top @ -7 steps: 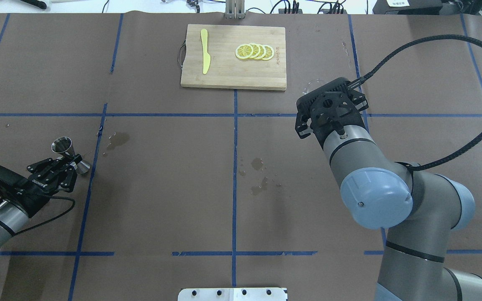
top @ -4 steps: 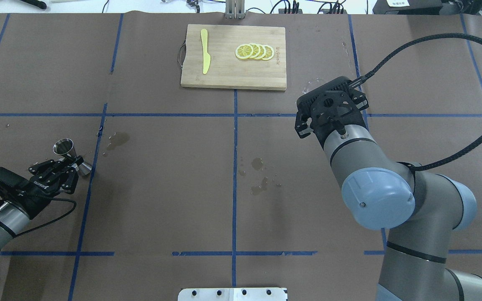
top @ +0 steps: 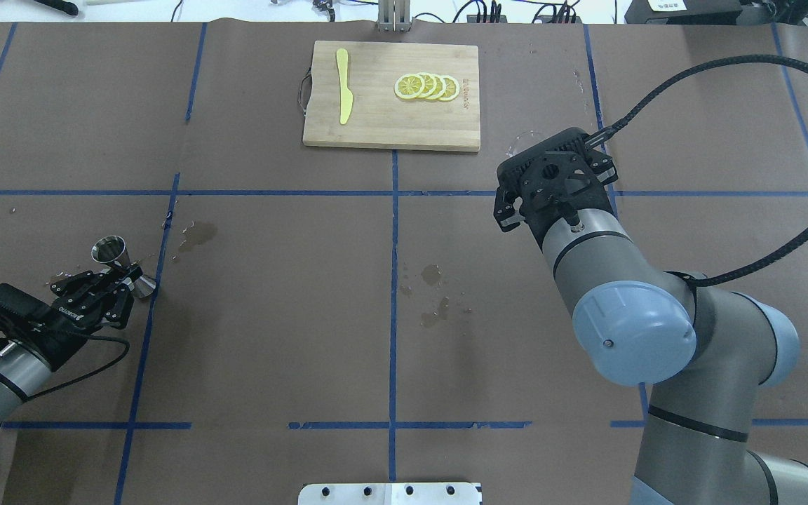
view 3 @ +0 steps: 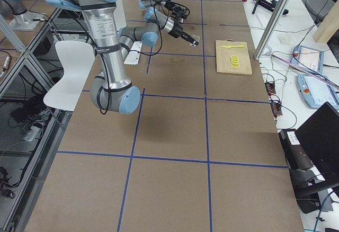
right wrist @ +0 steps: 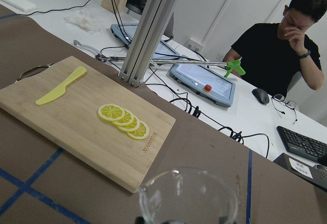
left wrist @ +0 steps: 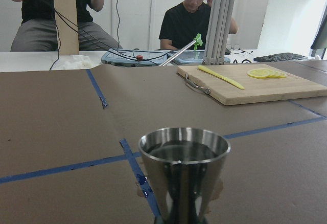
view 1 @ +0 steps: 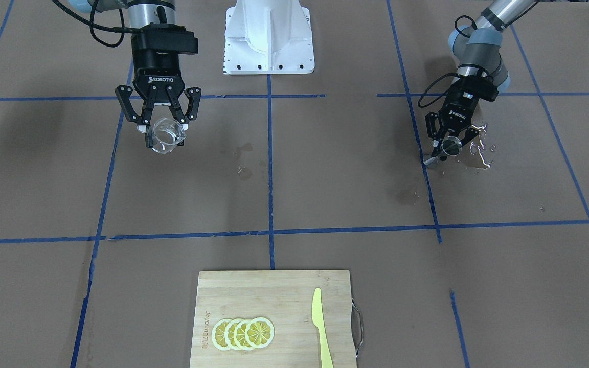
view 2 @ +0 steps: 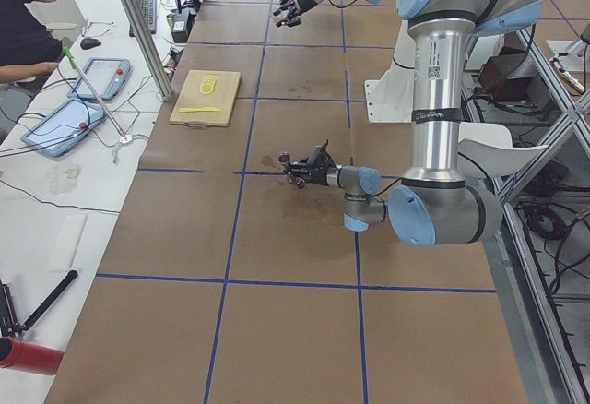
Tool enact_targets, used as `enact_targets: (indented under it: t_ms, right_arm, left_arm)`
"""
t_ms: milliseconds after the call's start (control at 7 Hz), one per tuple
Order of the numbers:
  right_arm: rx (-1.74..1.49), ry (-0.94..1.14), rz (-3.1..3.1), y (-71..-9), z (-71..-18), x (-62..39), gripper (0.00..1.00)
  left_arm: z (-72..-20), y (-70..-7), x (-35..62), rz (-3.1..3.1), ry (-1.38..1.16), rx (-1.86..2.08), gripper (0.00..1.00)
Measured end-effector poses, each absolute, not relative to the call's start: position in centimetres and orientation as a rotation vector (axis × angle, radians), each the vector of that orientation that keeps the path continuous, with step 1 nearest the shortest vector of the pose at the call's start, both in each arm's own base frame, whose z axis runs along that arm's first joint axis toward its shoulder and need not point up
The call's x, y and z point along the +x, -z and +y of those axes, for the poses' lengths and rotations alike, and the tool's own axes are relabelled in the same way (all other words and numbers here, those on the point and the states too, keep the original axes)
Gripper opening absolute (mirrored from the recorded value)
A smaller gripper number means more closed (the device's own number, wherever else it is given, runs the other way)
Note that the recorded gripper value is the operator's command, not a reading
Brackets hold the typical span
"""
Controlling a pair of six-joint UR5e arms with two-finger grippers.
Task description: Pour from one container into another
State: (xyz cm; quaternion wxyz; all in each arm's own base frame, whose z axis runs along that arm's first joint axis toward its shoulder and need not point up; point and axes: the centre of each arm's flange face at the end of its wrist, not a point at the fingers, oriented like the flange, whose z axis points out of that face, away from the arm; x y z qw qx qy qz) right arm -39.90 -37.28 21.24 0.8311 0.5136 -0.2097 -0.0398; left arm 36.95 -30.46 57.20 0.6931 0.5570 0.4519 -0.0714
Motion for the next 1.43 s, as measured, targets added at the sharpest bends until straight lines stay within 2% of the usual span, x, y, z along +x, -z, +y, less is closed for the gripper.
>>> enact_targets:
  t_ms: [571,1000,1143,1286,1429]
  right_arm:
    - [1.09,0.083,-0.447,-21.1,-37.3,-39.9,0.0]
    - [1.091,0.084,-0.449,-21.1,-37.2,-39.9,0.0]
    - [1.091,0.084,-0.449,-21.1,-37.2,-39.9,0.0]
    - [1.091,0.084,-0.449,-21.1,-37.2,-39.9,0.0]
    - [1.091,0.084,-0.449,-21.0,-37.2,-39.9,0.0]
  left_arm:
    - [-30.3,-57.2,37.0,1.007,0.162,1.245,0.24]
    - [-29.9,-57.3,37.3,1.005,0.165,1.245,0.32]
    - [-29.7,-57.3,37.5,1.004,0.166,1.245,0.37]
    - [-29.5,-57.3,37.6,1.004,0.164,1.244,0.49]
    - [-29.4,-57.3,37.6,1.005,0.162,1.243,0.55]
